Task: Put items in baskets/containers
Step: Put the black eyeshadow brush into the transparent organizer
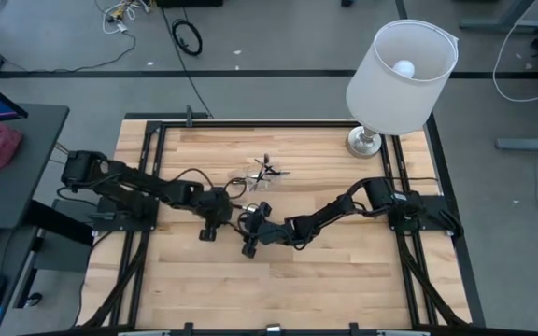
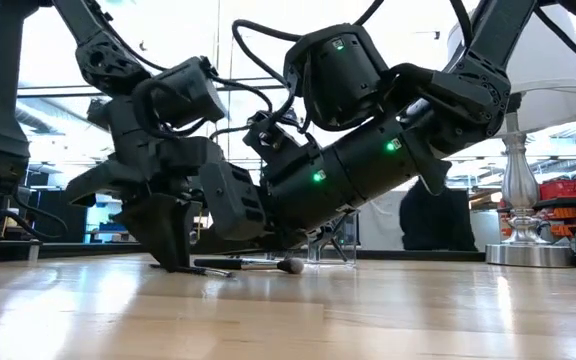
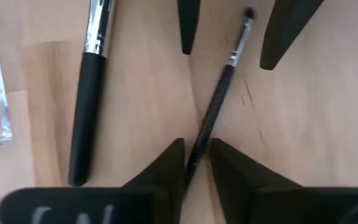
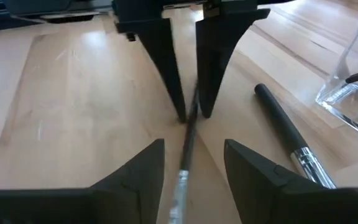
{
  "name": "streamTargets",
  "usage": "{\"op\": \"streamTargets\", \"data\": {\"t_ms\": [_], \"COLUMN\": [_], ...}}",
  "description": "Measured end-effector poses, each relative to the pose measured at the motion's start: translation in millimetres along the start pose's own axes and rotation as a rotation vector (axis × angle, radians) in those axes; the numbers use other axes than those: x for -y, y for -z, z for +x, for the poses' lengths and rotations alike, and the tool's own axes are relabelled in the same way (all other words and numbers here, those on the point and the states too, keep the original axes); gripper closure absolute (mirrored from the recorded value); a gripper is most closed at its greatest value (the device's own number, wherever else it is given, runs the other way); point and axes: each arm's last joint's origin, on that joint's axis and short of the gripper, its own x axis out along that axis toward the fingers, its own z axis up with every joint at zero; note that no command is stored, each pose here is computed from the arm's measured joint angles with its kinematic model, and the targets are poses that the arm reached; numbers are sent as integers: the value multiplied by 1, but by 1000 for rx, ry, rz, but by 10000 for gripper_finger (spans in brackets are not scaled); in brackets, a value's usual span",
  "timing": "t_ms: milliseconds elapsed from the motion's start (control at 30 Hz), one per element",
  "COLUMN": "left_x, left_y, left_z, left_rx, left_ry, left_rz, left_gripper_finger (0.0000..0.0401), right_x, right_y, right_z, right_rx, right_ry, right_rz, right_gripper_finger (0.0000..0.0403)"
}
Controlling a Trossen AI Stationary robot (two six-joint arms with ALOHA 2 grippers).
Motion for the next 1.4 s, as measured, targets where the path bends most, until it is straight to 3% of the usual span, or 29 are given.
{"op": "streamTargets", "data": {"t_ms": [233, 500, 700, 967, 1133, 1400], "left_x": [0, 7, 12, 18, 22, 31], "left_y": [3, 0, -1, -1, -2, -4], "left_z": [10, 10, 10, 11, 11, 11], "left_rx": [-46, -14, -6, -3, -1, 33], "left_ry": [32, 23, 29, 36, 35, 9], "left_rz": [-69, -88, -74, -49, -33, 3], "left_gripper_finger": [389, 369, 385, 385, 391, 387], "right_x": [-1, 2, -2, 10, 17, 24], "right_y": [2, 9, 5, 13, 22, 37], "right_z": [-1, 0, -1, 0, -3, -8], "right_rx": [-16, -87, -47, -151, -143, -182], "right_ry": [0, 8, -25, 1, 6, -85], "right_rz": [-19, -140, -279, -197, -183, -158], "right_gripper_finger": [234, 234, 234, 234, 234, 241]}}
